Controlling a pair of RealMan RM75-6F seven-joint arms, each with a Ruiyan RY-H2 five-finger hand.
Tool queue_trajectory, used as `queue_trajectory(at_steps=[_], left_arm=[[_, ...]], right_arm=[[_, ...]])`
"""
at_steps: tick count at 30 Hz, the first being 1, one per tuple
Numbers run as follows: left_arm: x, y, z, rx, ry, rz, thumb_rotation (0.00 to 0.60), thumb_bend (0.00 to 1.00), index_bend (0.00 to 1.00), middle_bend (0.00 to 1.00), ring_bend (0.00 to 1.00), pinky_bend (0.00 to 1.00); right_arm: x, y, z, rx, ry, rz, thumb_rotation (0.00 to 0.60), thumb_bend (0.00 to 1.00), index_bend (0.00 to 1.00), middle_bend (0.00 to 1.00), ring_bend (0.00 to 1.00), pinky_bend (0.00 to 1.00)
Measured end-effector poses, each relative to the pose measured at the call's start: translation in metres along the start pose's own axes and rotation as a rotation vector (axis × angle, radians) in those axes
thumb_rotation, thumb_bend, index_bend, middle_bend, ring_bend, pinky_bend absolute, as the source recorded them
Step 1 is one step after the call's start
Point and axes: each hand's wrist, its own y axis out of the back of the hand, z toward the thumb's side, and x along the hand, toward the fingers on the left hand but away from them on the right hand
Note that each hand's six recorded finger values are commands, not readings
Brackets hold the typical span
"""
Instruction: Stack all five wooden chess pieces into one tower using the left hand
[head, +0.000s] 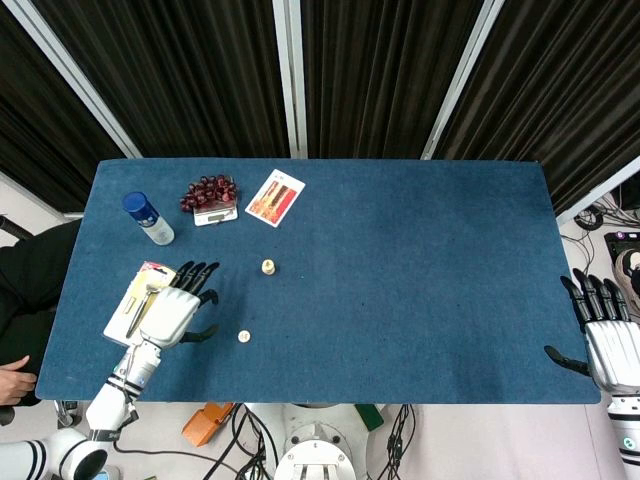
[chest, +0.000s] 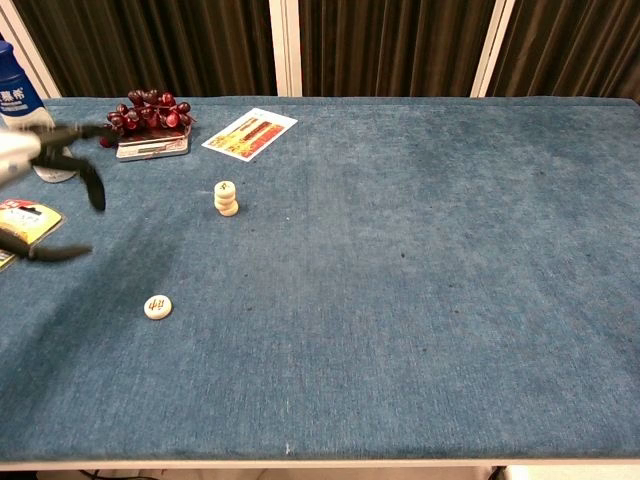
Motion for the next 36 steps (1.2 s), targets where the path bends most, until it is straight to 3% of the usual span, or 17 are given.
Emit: queue_trajectory(at_steps=[7,21,36], left_arm=[[-0.005,-0.028,0.017,-0.013,-0.037,-0.072,0.498,0.24,0.42,0.00,0.00,0.00],[0.011,-0.056,0.036,-0.001,-0.046,-0.130,0.502,0.25,0.42,0.00,0.00,0.00],[0.017,-0.062,0.038,0.006,-0.038,-0.138,0.506,0.28,0.44,0.00,0.00,0.00]], right_arm=[[0.002,-0.002,0.000,0.001,-0.002,0.008,0.600,0.17,0.00,0.00,0.00,0.00],[0.003,-0.004,-0.001,-0.001,-0.009,0.013,0.600,0.17,0.00,0.00,0.00,0.00],[0.002,-0.005,-0.003,-0.001,-0.015,0.018,0.600,0.17,0.00,0.00,0.00,0.00]])
